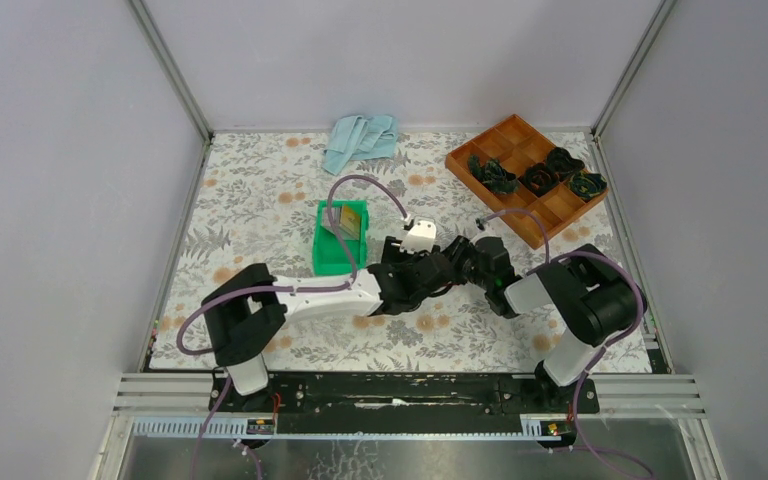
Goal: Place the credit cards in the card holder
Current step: Open the card holder at the center of the board.
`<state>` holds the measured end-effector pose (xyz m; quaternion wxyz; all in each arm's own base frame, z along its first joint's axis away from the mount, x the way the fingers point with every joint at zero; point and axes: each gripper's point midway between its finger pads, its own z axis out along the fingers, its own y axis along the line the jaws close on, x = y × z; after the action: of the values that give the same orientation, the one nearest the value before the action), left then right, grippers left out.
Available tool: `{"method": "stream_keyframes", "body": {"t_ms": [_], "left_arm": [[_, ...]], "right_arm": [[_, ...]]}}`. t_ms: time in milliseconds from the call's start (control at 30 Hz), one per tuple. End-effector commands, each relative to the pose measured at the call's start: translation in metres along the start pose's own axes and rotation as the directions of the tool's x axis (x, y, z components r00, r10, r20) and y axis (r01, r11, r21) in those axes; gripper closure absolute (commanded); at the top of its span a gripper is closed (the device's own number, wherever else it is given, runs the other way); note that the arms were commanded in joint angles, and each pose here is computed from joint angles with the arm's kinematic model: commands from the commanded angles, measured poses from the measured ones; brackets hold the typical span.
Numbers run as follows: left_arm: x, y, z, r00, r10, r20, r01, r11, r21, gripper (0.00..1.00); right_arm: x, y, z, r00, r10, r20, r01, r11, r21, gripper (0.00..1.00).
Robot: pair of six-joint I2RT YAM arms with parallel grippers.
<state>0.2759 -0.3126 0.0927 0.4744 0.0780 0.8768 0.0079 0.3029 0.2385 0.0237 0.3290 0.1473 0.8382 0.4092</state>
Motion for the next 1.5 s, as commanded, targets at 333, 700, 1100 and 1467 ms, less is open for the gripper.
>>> {"method": "stream_keyframes", "body": {"t_ms": [333, 700, 1100, 1467], "left_arm": [[0.016, 0.0, 0.031, 1.0, -0.017, 0.005, 0.017, 1.0, 0.01, 0.31], [0.023, 0.0, 0.044, 1.0, -0.019, 0.003, 0.019, 1.0, 0.006, 0.32], [0.031, -0.006, 0.055, 1.0, -0.019, -0.016, 0.02, 1.0, 0.018, 0.32], [0.038, 0.0, 0.055, 0.999, -0.024, -0.03, 0.025, 1.0, 0.008, 0.32]], "right_arm": [[0.008, -0.02, -0.009, 0.999, -0.034, -0.011, 0.035, 0.996, 0.088, 0.64], [0.002, -0.011, -0.013, 0.999, -0.043, 0.003, 0.042, 0.997, 0.071, 0.64], [0.0, -0.01, -0.015, 0.999, -0.053, 0.008, 0.053, 0.996, 0.074, 0.64], [-0.028, -0.005, -0.031, 0.984, -0.162, 0.08, 0.148, 0.976, 0.162, 0.62]]}}
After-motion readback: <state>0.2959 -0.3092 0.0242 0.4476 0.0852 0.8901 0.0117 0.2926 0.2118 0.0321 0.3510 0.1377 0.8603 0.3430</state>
